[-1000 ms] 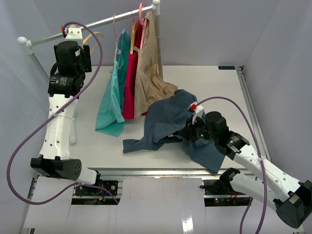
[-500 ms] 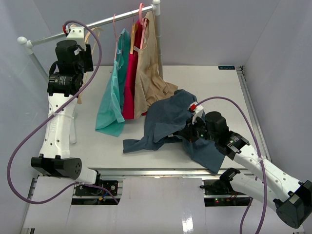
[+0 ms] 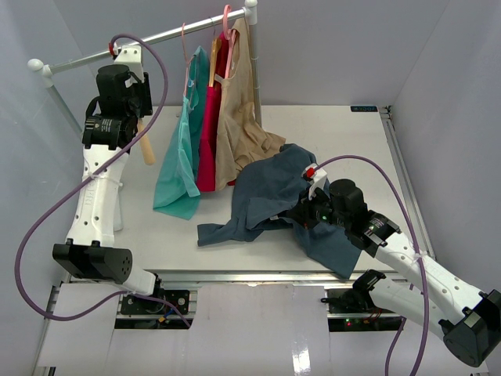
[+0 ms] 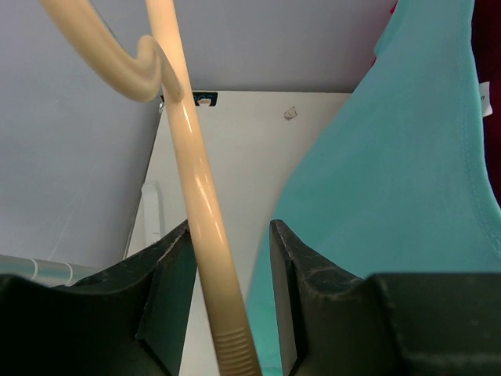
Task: Place the t-shirt on the hanger
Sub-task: Pick up the hanger from the clothesline.
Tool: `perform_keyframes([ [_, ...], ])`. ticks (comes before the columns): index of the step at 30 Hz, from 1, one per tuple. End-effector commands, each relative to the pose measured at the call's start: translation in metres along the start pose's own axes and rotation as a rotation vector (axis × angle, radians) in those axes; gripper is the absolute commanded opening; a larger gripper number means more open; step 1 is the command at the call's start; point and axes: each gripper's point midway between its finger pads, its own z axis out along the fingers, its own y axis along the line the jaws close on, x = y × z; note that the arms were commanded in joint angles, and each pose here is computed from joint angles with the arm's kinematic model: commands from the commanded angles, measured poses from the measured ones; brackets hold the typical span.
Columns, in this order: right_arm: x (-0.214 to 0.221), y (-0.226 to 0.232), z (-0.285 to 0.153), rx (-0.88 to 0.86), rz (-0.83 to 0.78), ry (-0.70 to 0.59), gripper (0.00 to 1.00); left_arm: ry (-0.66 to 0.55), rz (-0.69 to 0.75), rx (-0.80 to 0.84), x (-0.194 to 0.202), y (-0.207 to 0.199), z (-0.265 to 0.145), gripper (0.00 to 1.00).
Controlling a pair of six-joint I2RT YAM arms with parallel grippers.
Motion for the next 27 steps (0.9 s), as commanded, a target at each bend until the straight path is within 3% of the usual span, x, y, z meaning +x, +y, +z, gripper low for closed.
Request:
perform_keyframes([
  [1, -0.014, 0.002, 0.000, -0.008, -0.026, -0.055, 0.08, -0.080, -0.024, -0.029, -0.023, 0.007, -0.004, 0.49],
  [20, -0.013, 0.002, 0.000, -0.009, -0.028, -0.052, 0.08, -0.101, -0.033, -0.145, -0.034, 0.028, -0.004, 0.43],
  [22, -0.012, 0.001, 0.001, -0.007, -0.027, -0.048, 0.08, -0.104, -0.032, -0.145, -0.035, 0.028, -0.004, 0.37],
  [24, -0.012, 0.001, 0.001, -0.007, -0.025, -0.048, 0.08, -0.105, -0.025, -0.117, -0.035, 0.023, -0.003, 0.21],
  [27, -0.012, 0.001, 0.001, -0.007, -0.027, -0.047, 0.08, -0.104, -0.021, -0.089, -0.034, 0.018, -0.001, 0.07],
])
